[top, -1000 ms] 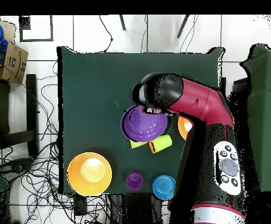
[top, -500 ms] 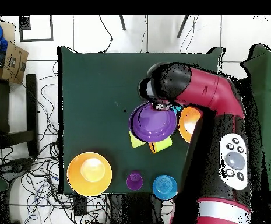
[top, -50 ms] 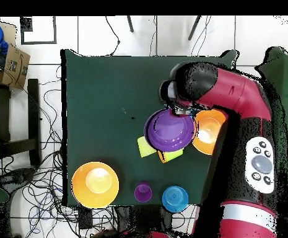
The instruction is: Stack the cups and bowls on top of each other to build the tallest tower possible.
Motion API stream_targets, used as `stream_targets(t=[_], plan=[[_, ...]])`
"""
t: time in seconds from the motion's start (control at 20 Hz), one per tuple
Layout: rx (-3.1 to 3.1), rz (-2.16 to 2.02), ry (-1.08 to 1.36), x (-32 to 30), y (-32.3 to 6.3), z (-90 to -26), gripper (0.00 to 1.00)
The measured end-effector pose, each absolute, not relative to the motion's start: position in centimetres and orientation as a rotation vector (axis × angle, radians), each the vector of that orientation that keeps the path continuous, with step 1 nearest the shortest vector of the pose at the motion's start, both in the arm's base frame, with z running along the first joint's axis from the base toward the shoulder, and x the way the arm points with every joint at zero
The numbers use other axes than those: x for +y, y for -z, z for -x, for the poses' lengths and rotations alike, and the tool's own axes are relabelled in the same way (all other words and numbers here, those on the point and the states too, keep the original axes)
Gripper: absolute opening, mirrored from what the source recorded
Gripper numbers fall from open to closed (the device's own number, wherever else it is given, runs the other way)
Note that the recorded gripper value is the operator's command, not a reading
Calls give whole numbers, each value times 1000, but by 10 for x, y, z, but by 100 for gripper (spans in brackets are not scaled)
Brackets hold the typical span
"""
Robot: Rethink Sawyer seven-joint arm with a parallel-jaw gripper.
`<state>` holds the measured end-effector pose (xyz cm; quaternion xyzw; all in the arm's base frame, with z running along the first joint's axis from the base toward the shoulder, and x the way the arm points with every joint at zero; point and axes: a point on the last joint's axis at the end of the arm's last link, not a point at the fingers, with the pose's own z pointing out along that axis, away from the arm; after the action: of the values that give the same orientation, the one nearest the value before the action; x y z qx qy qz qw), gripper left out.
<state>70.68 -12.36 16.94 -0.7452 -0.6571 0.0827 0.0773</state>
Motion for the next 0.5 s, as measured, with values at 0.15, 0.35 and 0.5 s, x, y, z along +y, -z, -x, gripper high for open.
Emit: stream_targets(t=[0.15,0.35,0.5], plan=[[-1950,2236,-254,-132,-165,-706,0],[-1936,2225,-266,-134,-151,-704,0],[-1929,2212,-272,-132,-142,-703,0]])
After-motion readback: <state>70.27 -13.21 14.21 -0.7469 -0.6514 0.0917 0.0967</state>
